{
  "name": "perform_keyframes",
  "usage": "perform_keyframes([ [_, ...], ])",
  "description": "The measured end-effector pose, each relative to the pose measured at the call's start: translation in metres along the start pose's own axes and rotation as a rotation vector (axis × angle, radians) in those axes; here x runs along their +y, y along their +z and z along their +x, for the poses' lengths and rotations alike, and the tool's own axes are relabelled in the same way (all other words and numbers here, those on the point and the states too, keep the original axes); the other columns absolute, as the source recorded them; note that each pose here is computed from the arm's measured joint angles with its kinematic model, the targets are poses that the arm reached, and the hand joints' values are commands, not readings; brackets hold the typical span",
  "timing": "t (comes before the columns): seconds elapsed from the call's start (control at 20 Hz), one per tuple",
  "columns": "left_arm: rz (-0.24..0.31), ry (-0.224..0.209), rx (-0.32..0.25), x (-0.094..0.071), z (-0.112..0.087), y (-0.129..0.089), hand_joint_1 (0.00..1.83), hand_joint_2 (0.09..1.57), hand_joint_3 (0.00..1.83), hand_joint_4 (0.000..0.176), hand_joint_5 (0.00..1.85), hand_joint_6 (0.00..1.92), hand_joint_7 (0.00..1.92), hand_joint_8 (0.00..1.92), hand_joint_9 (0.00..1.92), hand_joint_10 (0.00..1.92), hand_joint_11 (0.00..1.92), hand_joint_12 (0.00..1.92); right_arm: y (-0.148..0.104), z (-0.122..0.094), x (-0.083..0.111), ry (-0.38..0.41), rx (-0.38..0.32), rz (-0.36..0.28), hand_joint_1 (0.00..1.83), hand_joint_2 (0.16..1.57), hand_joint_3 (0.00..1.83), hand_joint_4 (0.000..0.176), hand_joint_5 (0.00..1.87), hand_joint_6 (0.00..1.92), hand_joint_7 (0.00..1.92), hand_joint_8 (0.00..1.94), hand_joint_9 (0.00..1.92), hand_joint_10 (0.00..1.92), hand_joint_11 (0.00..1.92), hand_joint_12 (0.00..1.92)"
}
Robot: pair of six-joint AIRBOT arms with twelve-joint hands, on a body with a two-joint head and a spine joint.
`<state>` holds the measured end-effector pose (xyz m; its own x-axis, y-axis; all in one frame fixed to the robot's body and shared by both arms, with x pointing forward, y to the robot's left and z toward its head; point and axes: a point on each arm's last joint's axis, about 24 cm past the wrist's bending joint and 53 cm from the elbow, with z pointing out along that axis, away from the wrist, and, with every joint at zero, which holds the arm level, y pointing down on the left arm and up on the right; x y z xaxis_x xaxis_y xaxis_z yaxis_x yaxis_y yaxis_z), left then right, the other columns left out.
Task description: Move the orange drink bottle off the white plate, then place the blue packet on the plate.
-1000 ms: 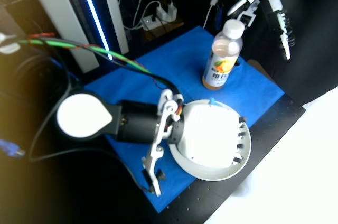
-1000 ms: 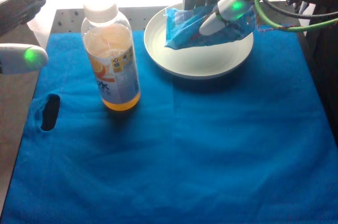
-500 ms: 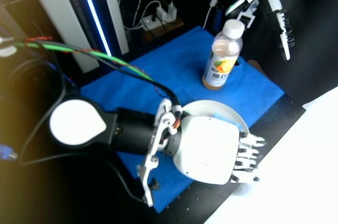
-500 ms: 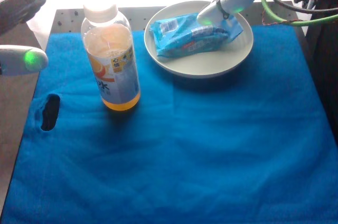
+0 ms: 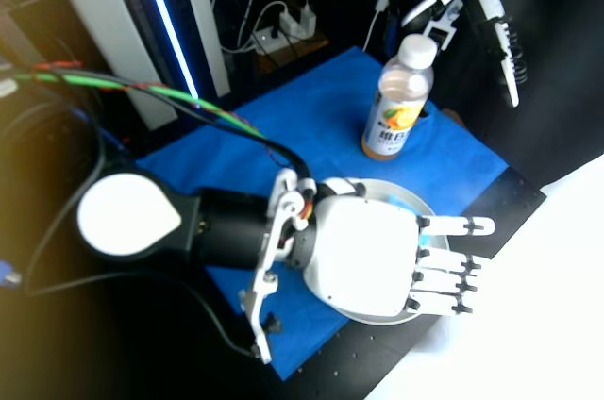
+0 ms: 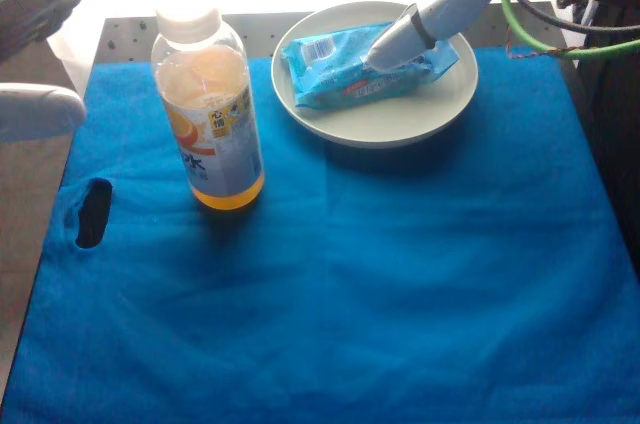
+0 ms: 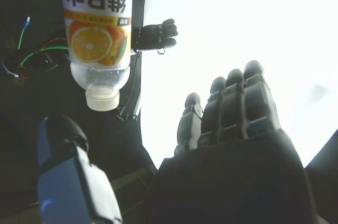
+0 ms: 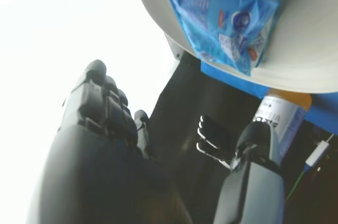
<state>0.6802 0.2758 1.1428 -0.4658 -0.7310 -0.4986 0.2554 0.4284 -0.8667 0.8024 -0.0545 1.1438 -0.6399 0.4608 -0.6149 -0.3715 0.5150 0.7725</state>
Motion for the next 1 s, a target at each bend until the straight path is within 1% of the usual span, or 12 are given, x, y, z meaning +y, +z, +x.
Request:
perform_keyframes([
  [0.1,-0.010,-0.006,-0.010,0.004,-0.002,-0.002,0.51,0.72,0.00,0.176,0.00,0.00,0.00,0.00,0.00,0.00,0.00,0.00,-0.004,0.003,0.009,0.009,0.015,-0.033,0.75,0.73,0.00,0.176,0.00,0.00,0.00,0.00,0.00,0.00,0.00,0.00],
  [0.2,-0.014,-0.012,-0.024,0.005,-0.003,-0.005,0.52,0.74,0.00,0.176,0.00,0.00,0.00,0.00,0.00,0.00,0.00,0.00,-0.012,0.004,0.019,0.016,0.022,-0.069,0.78,0.72,0.00,0.176,0.00,0.00,0.00,0.00,0.00,0.00,0.00,0.00],
  [0.3,-0.014,0.002,-0.029,0.004,-0.004,-0.009,0.54,0.72,0.00,0.176,0.00,0.00,0.01,0.00,0.00,0.00,0.00,0.00,-0.016,0.006,0.024,0.004,0.028,-0.085,0.76,0.72,0.00,0.176,0.00,0.00,0.00,0.00,0.00,0.00,0.00,0.00],
  [0.4,-0.011,0.000,-0.038,0.005,-0.006,-0.013,0.55,0.70,0.00,0.176,0.00,0.00,0.02,0.01,0.00,0.00,0.00,0.00,-0.018,0.005,0.024,-0.005,0.023,-0.083,0.79,0.71,0.00,0.176,0.00,0.00,0.00,0.00,0.00,0.00,0.00,0.00],
  [0.5,-0.012,-0.004,-0.044,0.005,-0.006,-0.014,0.57,0.71,0.00,0.176,0.00,0.00,0.01,0.00,0.00,0.00,0.00,0.00,-0.025,0.004,0.031,-0.013,0.017,-0.101,0.66,0.70,0.00,0.176,0.00,0.00,0.00,0.00,0.00,0.00,0.00,0.00],
  [0.6,-0.003,0.000,-0.047,0.002,-0.006,-0.015,0.54,0.71,0.00,0.176,0.00,0.00,0.00,0.00,0.00,0.00,0.00,0.00,-0.030,0.004,0.039,-0.007,0.021,-0.127,0.53,0.65,0.00,0.176,0.00,0.00,0.00,0.00,0.00,0.00,0.00,0.00],
  [0.65,0.003,0.004,-0.053,-0.001,-0.007,-0.016,0.53,0.71,0.00,0.176,0.00,0.00,0.01,0.00,0.00,0.00,0.00,0.00,-0.032,0.003,0.040,-0.007,0.021,-0.132,0.53,0.64,0.00,0.176,0.00,0.00,0.00,0.00,0.00,0.00,0.00,0.00],
  [0.7,0.020,0.023,-0.055,-0.007,-0.009,-0.017,0.56,0.71,0.00,0.176,0.00,0.00,0.03,0.01,0.01,0.00,0.00,0.00,-0.034,0.001,0.039,-0.010,0.020,-0.131,0.52,0.65,0.00,0.176,0.00,0.00,0.00,0.00,0.00,0.00,0.00,0.00],
  [0.8,0.028,0.024,-0.062,-0.010,-0.011,-0.017,0.56,0.72,0.00,0.176,0.00,0.00,0.04,0.01,0.00,0.00,0.00,0.00,-0.038,-0.002,0.037,-0.013,0.014,-0.126,0.61,0.66,0.00,0.176,0.00,0.00,0.00,0.00,0.00,0.00,0.00,0.00],
  [0.85,0.028,0.025,-0.064,-0.010,-0.012,-0.018,0.56,0.72,0.00,0.176,0.00,0.00,0.04,0.01,0.01,0.00,0.01,0.00,-0.040,-0.003,0.037,-0.010,0.013,-0.127,0.70,0.65,0.00,0.176,0.00,0.00,0.00,0.00,0.00,0.00,0.00,0.00],
  [0.95,0.029,0.033,-0.065,-0.012,-0.014,-0.019,0.54,0.70,0.00,0.175,0.00,0.00,0.03,0.00,0.02,0.01,0.02,0.01,-0.044,-0.002,0.040,-0.012,0.019,-0.134,0.75,0.66,0.00,0.176,0.00,0.00,0.00,0.00,0.00,0.00,0.00,0.00],
  [1.0,0.032,0.033,-0.066,-0.013,-0.014,-0.019,0.55,0.71,0.00,0.176,0.00,0.00,0.00,0.00,0.01,0.00,0.00,0.00,-0.046,-0.001,0.041,-0.012,0.022,-0.137,0.70,0.65,0.00,0.176,0.00,0.00,0.00,0.00,0.00,0.00,0.00,0.00],
])
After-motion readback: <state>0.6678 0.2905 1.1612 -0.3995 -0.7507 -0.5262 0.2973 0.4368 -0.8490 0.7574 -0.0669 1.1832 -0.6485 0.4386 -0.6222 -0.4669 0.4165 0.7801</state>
